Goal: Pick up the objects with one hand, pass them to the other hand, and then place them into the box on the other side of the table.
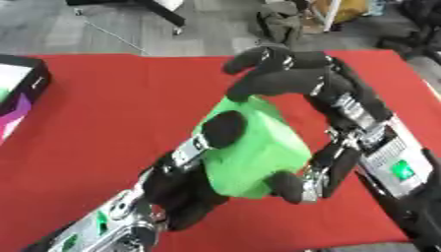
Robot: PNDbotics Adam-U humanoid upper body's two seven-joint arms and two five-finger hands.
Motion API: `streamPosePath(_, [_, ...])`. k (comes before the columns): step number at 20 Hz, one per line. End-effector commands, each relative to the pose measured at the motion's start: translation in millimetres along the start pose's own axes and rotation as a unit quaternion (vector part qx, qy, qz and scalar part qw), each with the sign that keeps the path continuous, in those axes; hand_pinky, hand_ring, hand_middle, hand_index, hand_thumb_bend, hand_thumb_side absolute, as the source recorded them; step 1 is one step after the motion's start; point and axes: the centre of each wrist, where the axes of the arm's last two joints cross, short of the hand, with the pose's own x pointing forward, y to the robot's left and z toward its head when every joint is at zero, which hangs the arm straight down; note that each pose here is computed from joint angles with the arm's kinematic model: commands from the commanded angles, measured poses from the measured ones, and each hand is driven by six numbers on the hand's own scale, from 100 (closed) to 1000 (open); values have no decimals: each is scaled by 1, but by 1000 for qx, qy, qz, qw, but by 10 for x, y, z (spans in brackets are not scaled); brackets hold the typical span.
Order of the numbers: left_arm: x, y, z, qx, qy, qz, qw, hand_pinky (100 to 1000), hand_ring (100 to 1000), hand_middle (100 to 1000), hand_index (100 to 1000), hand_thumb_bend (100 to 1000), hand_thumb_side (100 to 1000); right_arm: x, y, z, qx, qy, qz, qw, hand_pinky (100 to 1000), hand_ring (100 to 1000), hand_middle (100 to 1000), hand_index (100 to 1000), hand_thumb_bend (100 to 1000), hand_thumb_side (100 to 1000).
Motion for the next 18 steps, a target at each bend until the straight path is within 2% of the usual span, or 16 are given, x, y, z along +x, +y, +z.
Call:
streamPosePath(1, [24,-23,12,2,-1,-9,1000,875,474,335,429,175,490,15,-93,-23,-8,8,26,1000,953,1000,985,1000,654,526])
streamPosePath(4, [-9,-15,37,12,4,-10,1000,875,473,332,427,173,493,14,-98,-19,-39,21,31,999,976,1000,993,1000,642,527])
streamPosePath(8, [-41,18,90,40,5,-13,999,876,471,331,425,173,496,15,-108,6,-103,39,27,993,960,991,971,1000,614,528])
streamPosePath(13, [-14,179,281,136,-8,-39,990,879,473,330,411,169,503,26,-192,113,-170,68,31,983,949,955,942,988,566,527])
streamPosePath(15, [49,314,452,207,-15,-70,976,882,484,337,395,176,510,40,-265,197,-184,81,44,979,941,937,933,986,523,524])
streamPosePath(17, [147,471,683,301,-17,-116,946,885,498,348,383,163,506,69,-324,313,-190,106,58,974,953,931,924,984,506,525])
streamPosePath(18, [204,541,803,348,-17,-141,926,886,505,355,383,163,503,87,-346,371,-191,121,64,972,958,931,922,984,500,528])
